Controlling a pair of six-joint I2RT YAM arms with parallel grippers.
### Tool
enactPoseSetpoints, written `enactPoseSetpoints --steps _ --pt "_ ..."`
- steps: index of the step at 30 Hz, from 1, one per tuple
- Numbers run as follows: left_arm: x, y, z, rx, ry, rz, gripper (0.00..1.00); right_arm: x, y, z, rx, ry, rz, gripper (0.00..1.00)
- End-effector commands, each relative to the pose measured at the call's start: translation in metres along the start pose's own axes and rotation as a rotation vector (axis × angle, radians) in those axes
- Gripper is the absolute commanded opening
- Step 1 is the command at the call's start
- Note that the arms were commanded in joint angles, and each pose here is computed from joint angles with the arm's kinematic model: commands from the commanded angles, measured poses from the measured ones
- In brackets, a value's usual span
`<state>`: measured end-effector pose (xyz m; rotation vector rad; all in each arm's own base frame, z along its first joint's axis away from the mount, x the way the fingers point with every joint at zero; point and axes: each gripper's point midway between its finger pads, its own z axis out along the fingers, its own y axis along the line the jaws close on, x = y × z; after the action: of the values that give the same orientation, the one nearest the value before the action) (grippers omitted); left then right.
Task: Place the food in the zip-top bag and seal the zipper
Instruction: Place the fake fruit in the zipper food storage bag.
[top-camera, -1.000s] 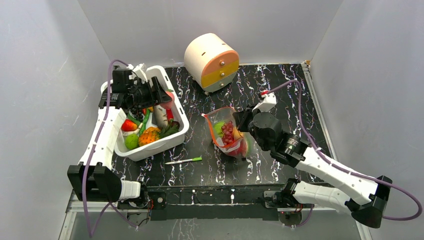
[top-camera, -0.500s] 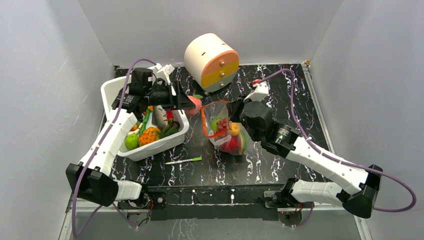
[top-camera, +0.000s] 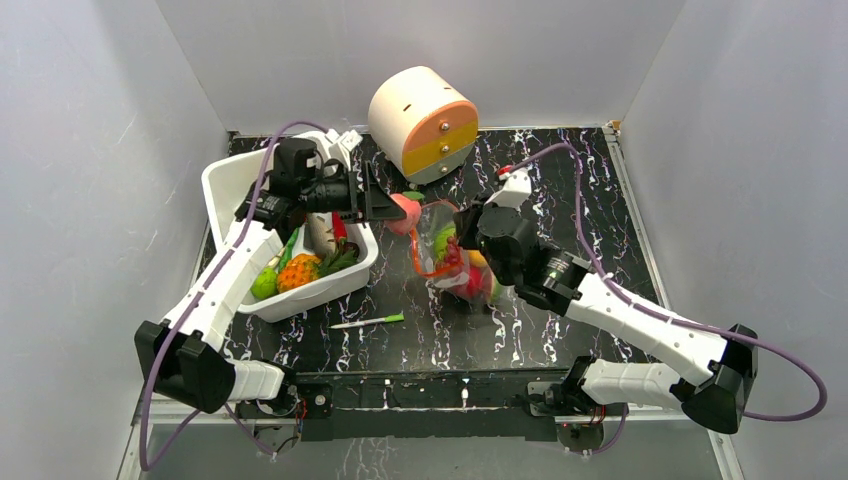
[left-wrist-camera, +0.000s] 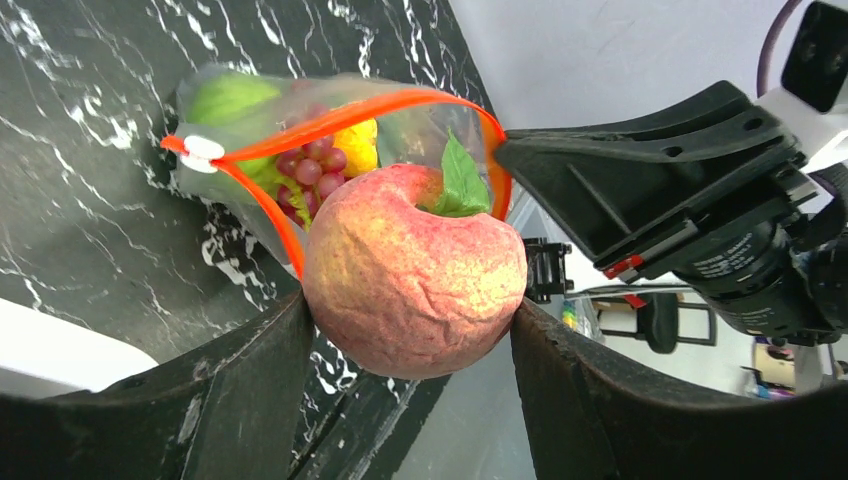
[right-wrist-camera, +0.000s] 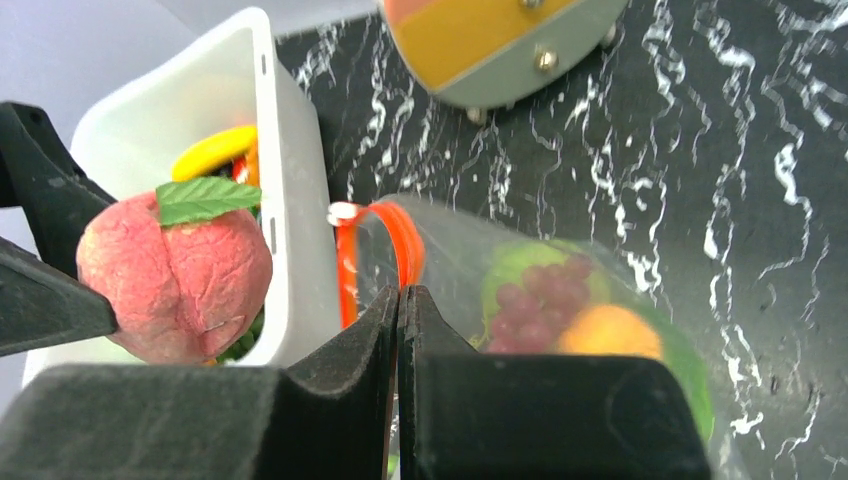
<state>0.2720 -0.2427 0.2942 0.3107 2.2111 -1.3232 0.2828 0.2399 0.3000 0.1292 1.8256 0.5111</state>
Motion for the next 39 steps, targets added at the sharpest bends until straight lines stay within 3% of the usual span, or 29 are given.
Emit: enactPoseSetpoints --steps 1,14,26,39 --pt "0.017 -0.008 0.005 0.059 0.029 -0.041 0.38 0.017 0.017 0.002 -0.085 0.033 0.11 0.0" --pt "0.057 -0.019 0.032 0.107 0.085 -0.108 0.36 0.027 0.021 0.002 -0.127 0.045 0.148 0.0" --pt "0.064 0.026 0.061 -0.058 0.083 -0.14 0.36 0.011 0.028 -0.002 -0.151 0.02 0.16 0.0" --pt "0.087 0.029 0.078 -0.053 0.15 -0.158 0.41 0.006 0.038 0.002 -0.173 0.008 0.17 0.0"
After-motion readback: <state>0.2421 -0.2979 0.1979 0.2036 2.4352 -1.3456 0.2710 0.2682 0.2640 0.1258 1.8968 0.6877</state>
